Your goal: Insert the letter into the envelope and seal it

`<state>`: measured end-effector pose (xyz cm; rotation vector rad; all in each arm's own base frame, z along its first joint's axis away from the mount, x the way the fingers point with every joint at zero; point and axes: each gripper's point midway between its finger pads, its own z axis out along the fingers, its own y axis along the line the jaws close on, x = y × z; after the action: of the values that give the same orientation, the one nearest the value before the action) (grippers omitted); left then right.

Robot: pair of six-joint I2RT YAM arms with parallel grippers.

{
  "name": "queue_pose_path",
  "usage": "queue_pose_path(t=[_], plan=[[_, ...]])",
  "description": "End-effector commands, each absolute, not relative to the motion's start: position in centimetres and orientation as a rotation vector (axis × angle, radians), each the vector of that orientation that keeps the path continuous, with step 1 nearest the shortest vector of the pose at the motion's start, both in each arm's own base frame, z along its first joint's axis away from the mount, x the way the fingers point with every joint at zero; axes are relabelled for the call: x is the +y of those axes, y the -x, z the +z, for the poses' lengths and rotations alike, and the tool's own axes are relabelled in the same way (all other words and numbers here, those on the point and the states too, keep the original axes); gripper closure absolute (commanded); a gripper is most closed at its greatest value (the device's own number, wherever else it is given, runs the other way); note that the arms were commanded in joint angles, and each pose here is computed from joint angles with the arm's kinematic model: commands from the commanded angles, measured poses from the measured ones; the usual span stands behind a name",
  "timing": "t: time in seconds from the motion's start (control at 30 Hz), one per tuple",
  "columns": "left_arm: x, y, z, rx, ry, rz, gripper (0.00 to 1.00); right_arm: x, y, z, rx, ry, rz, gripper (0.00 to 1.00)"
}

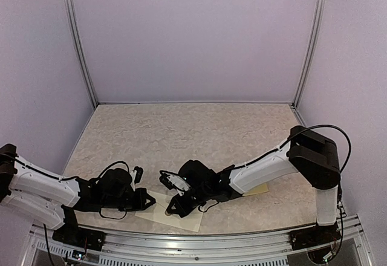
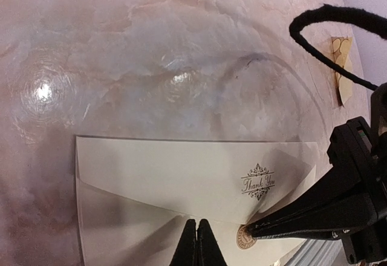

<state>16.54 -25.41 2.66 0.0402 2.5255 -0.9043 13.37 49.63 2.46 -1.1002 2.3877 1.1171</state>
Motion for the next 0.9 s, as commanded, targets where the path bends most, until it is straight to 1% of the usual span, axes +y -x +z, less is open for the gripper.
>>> queue_pose_path(t=[0.0, 0.23, 0.33, 0.37, 0.43, 0.47, 0.53, 0.63, 0.73, 0.77, 0.83, 0.87], plan=[[-25.3, -16.6, 2.9, 2.516, -0.047, -0.891, 1.0, 48.4, -14.3, 0.0, 2.49, 1.046, 1.027, 1.0], [-25.3, -16.8, 3.5, 2.494, -0.055, -0.891, 1.0, 48.0, -14.3, -0.2, 2.538, 1.014, 1.061, 1.0], [-25.2, -17.3, 4.5, 2.459, -0.067, -0.877, 1.0, 48.2, -14.1, 1.2, 2.51, 1.02, 1.123, 1.0], [-25.2, -17.6, 5.1, 2.443, -0.07, -0.863, 0.98, 48.5, -14.0, 2.2, 2.477, 1.028, 1.156, 1.0], [-25.1, -18.3, 6.4, 2.405, -0.073, -0.836, 0.91, 48.9, -13.9, 4.8, 2.397, 1.042, 1.213, 0.94], [-25.1, -18.8, 7.4, 2.376, -0.075, -0.834, 0.85, 49.0, -13.9, 6.0, 2.362, 1.048, 1.23, 0.9], [-25.0, -19.8, 9.0, 2.328, -0.075, -0.826, 0.69, 49.0, -14.1, 8.6, 2.295, 1.047, 1.249, 0.78], [-24.3, -21.7, 11.0, 2.274, -0.056, -0.796, 0.5, 48.6, -14.8, 11.6, 2.228, 1.02, 1.236, 0.54], [-23.3, -23.8, 12.8, 2.222, -0.04, -0.778, 0.34, 47.4, -16.1, 13.3, 2.209, 0.968, 1.173, 0.28], [-22.9, -24.6, 13.5, 2.201, -0.036, -0.768, 0.29, 46.9, -16.7, 13.6, 2.208, 0.946, 1.145, 0.22], [-21.9, -26.2, 14.5, 2.167, -0.027, -0.725, 0.2, 45.4, -18.2, 14.2, 2.202, 0.897, 1.089, 0.12], [-21.2, -27.1, 15.1, 2.149, -0.014, -0.703, 0.18, 44.7, -19.0, 14.2, 2.201, 0.874, 1.061, 0.1]])
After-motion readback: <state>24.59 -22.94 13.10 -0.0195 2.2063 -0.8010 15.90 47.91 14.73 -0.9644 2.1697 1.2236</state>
